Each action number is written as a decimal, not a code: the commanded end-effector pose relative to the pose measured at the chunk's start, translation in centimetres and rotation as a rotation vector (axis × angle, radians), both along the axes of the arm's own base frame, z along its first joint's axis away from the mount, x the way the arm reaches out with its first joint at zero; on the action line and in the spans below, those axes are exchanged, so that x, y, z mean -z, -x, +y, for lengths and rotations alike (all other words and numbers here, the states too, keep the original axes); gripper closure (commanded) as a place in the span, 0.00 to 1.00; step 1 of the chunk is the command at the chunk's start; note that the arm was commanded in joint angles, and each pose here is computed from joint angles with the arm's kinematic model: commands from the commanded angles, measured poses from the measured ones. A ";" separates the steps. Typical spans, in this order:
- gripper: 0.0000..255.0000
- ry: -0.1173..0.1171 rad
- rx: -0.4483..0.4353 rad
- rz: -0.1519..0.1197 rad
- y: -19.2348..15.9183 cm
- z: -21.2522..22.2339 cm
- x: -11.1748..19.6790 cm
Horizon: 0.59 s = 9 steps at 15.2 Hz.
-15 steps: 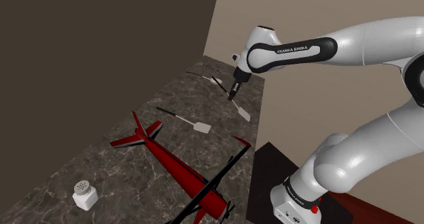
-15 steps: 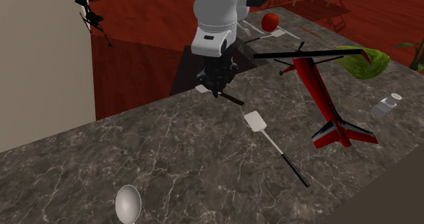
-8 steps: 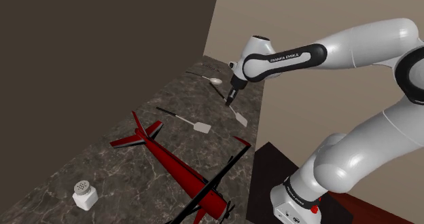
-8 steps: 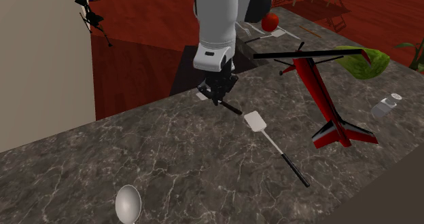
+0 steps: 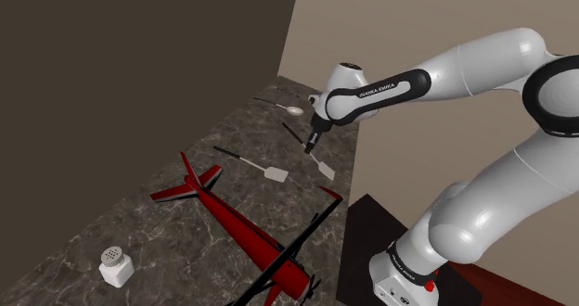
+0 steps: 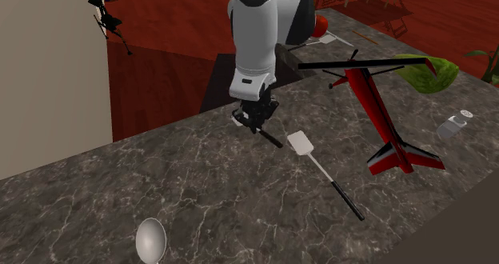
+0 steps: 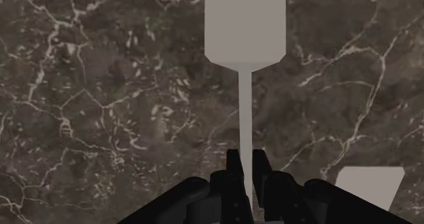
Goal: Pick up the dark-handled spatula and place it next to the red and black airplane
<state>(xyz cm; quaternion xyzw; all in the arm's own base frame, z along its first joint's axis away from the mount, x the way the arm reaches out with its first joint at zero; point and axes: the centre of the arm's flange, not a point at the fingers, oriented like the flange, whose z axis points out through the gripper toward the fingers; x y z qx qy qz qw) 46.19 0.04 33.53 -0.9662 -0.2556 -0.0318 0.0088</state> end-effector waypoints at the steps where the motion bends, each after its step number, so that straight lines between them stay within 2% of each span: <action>1: 1.00 0.000 0.000 0.000 0.0 0.0 1.1; 9: 1.00 0.000 0.000 0.000 0.0 0.0 4.6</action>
